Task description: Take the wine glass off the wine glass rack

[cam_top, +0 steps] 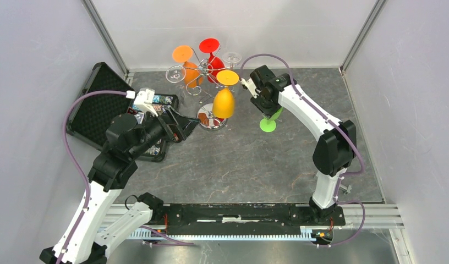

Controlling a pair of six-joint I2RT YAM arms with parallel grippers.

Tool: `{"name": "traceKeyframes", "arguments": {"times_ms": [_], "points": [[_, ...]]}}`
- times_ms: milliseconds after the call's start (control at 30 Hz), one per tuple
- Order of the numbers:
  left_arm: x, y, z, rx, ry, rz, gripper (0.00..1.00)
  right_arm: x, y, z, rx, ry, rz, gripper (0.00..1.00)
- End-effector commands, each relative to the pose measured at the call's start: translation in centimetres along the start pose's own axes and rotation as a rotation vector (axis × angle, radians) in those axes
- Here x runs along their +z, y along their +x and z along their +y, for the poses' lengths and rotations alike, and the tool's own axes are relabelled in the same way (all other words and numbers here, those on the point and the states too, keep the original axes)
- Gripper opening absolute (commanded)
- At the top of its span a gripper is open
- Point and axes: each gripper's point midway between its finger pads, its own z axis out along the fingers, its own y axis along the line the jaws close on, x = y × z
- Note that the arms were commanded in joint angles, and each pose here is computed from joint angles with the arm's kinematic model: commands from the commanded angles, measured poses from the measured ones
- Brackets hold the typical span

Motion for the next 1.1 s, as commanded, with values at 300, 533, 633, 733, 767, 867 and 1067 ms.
{"name": "traceKeyframes", "arguments": {"times_ms": [300,533,633,733,767,867,1067], "points": [[-1.1,-1.7,-1.0,-0.005,-0.007,-0.027,1.00,-6.5,-5.0,-2.7,0.127,0.068,-0.293,0.59],[0.4,-1.5,-3.2,-0.043,0.104,0.024,1.00,-11.5,-6.3,-2.0,0.203,-0.014,-0.527,0.62],[1.5,-2.0,-4.0,-0.072,0.141,0.030,1.00,-13.3,-6.8,-1.4,0.263,-0.060,-0.628,0.63],[2.8,-3.1,-4.9,-0.125,0.171,0.013,1.00,-14.2,-6.6,-0.5,0.380,-0.115,-0.712,0.63],[3.2,-3.5,-5.4,-0.137,0.187,0.017,1.00,-14.4,-6.6,-0.4,0.435,-0.126,-0.735,0.63],[4.3,-4.2,-6.6,-0.162,0.235,0.026,0.99,-16.0,-6.9,0.6,0.600,-0.229,-0.853,0.63],[4.8,-5.2,-6.1,-0.167,0.209,-0.026,1.00,-22.8,-9.0,4.2,0.783,-0.678,-1.197,0.70]]}}
